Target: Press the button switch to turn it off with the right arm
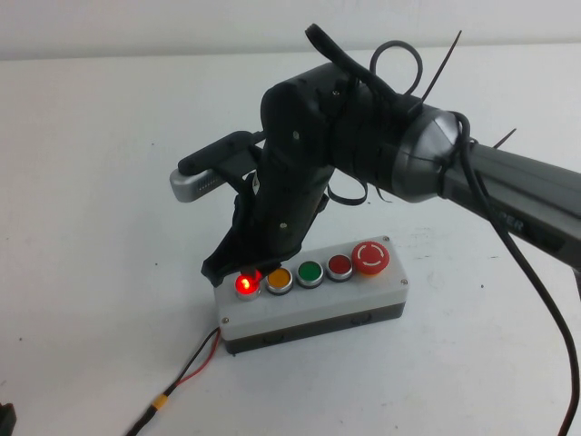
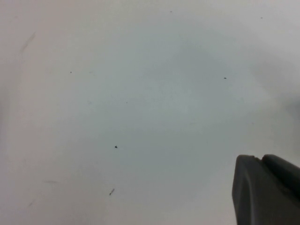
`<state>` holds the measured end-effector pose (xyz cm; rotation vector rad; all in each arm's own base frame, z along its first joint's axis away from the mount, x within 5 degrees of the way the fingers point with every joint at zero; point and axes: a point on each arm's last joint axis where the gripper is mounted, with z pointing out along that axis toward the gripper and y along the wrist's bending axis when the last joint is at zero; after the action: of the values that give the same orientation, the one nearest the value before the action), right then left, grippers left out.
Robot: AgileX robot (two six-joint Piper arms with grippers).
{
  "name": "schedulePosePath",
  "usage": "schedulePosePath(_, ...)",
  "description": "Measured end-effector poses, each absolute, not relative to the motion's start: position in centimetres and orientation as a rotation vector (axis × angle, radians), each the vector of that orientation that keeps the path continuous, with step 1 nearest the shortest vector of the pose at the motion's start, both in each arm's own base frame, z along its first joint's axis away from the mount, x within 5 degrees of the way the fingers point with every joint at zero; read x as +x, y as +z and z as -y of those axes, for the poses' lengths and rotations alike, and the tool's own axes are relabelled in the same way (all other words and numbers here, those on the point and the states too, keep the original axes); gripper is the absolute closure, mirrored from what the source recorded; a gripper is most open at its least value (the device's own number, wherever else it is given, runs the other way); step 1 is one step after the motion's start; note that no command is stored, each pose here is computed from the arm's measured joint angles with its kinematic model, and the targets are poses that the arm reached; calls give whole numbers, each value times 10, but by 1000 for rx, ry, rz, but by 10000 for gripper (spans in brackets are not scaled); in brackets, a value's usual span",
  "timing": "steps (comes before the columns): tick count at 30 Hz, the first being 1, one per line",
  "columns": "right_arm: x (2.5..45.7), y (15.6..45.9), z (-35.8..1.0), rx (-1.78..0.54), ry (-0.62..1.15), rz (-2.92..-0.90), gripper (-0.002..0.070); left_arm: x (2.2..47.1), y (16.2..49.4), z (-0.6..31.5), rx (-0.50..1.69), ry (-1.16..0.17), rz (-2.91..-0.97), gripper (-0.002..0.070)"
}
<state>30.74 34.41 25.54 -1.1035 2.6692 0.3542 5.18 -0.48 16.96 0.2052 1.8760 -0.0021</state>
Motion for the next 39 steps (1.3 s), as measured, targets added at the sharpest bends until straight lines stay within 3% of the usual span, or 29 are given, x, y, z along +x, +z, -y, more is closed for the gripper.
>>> schedulePosePath(7, 308, 258, -343, -1108, 354, -2663, 692, 52, 170, 5, 205, -2, -1876, 677)
schedulePosePath(10, 305, 272, -340, -1102, 367, -2633, 692, 52, 170, 5, 205, -2, -1876, 677)
schedulePosePath(19, 270, 371, -300, -1093, 389, -2442, 692, 52, 170, 5, 205, -2, -1876, 677)
schedulePosePath(27, 222, 429, -242, -1055, 370, -2316, 692, 52, 170, 5, 205, -2, -1876, 677)
schedulePosePath(39, 124, 397, -135, -945, 371, -2385, 693, 52, 170, 5, 205, -2, -1876, 677)
